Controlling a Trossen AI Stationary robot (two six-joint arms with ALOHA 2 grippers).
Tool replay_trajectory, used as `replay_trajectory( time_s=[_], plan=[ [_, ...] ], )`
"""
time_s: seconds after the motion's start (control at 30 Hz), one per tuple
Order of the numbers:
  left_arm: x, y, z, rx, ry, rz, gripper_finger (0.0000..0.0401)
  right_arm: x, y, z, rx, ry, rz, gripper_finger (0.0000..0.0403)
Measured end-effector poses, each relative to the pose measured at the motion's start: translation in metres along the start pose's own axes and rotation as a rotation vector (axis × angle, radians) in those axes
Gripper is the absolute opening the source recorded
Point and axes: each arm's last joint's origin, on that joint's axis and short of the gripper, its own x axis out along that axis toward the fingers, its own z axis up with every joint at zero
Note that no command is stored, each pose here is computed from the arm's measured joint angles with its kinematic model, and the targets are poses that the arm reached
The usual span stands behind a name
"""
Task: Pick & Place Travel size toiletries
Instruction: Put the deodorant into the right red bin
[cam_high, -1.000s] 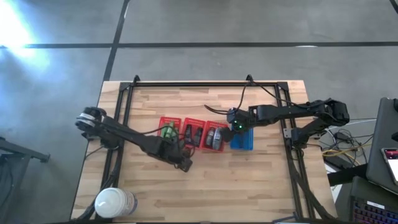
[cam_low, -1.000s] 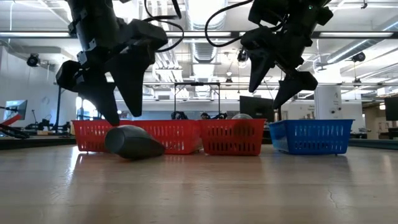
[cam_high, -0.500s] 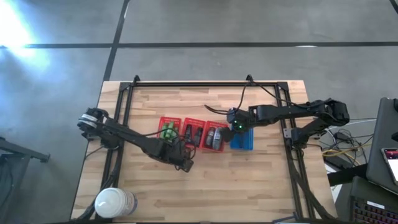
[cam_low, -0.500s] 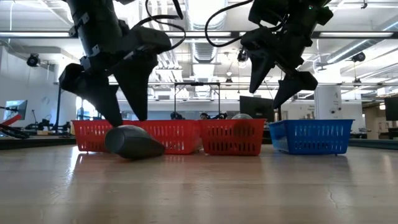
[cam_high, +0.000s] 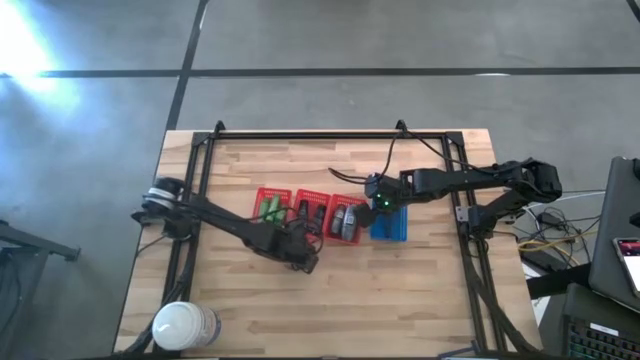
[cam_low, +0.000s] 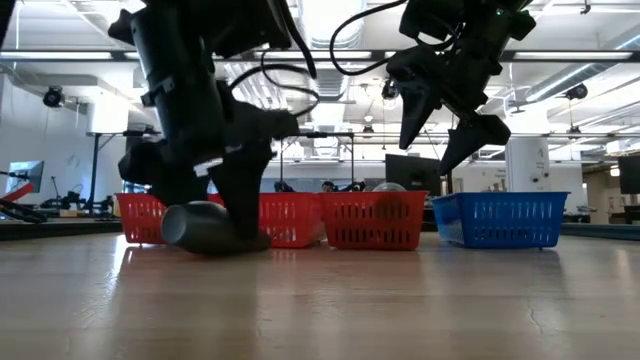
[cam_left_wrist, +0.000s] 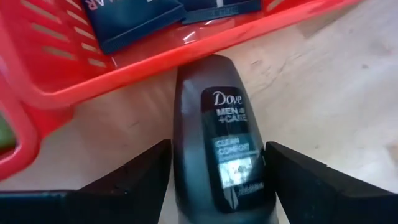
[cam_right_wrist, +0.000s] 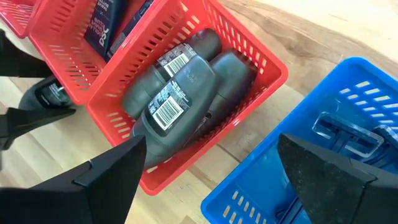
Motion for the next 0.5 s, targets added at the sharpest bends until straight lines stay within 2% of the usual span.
replay_trajectory(
  time_s=[0.3,0.5],
  plan=[
    [0.0047,-0.0003,-0.001,0.091,0.002,0.013,0.026,0.0,0.0,0.0,0.0,0.0,0.0,0.0338],
    [0.005,-0.0002,-0.0012,0.146,0.006,0.013,0.023,0.0,0.0,0.0,0.0,0.0,0.001,0.033]
  ],
)
